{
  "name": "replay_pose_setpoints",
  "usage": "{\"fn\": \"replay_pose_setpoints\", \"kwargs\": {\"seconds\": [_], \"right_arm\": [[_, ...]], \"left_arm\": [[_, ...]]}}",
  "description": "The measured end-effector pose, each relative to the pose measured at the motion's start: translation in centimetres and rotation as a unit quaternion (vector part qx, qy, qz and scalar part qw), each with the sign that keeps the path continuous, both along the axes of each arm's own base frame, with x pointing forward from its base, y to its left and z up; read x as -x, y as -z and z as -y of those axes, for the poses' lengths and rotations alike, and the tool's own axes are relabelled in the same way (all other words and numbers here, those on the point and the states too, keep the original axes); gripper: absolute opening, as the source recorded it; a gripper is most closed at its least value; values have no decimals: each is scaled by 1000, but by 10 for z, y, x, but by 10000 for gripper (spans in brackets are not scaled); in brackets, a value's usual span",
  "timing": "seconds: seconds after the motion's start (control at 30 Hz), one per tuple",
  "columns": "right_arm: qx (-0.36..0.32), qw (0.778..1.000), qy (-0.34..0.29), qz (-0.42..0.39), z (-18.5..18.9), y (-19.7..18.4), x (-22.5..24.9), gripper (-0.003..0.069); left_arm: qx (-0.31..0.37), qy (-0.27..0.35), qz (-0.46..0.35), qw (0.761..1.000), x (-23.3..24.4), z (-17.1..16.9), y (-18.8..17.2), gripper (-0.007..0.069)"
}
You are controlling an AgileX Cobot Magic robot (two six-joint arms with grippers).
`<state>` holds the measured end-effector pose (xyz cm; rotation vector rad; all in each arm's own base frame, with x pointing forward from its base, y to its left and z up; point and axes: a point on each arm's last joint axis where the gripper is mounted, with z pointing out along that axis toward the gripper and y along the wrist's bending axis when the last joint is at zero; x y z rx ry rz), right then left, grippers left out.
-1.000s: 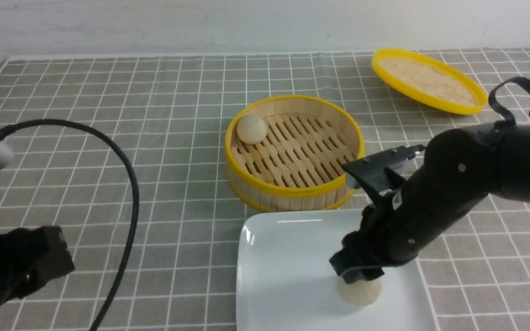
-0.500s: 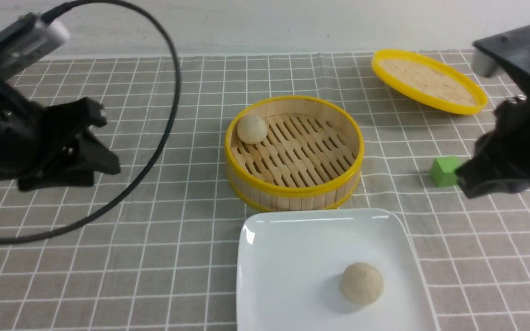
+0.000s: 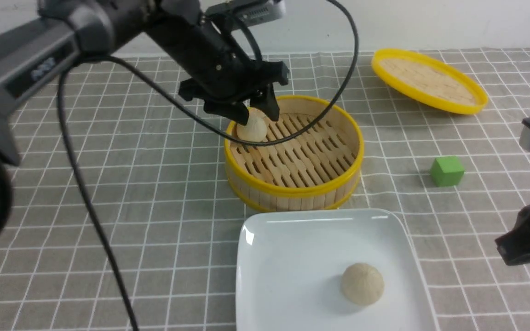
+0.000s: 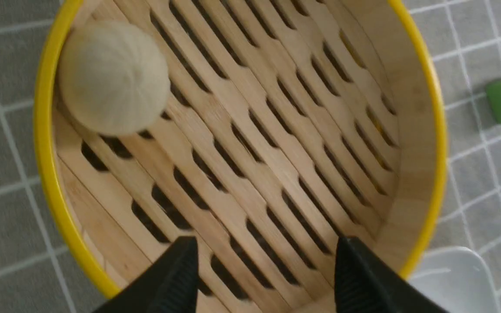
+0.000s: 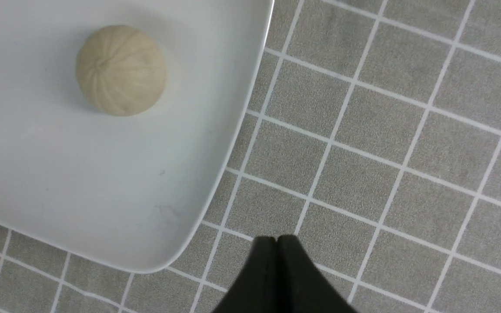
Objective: Put the steamed buns into the plate on the grey tablecloth.
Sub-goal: 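Reach into the bamboo steamer and grasp a bun with the left gripper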
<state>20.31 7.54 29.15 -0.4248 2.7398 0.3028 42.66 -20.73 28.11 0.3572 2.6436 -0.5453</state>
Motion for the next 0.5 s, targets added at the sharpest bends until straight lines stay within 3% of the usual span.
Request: {"fn": "replay_pose_setpoints", "kwargs": {"seconds": [0.33,0.5], "right_arm": [[-5,1000,3,16,-1,-1,-3,-8],[-7,1000,5,21,-1,-2,-4,-4]], "left_arm": [[-66,-36,34,997,-45,10,35,445],[-88,-53,68,992,-56,11,48,402]]}}
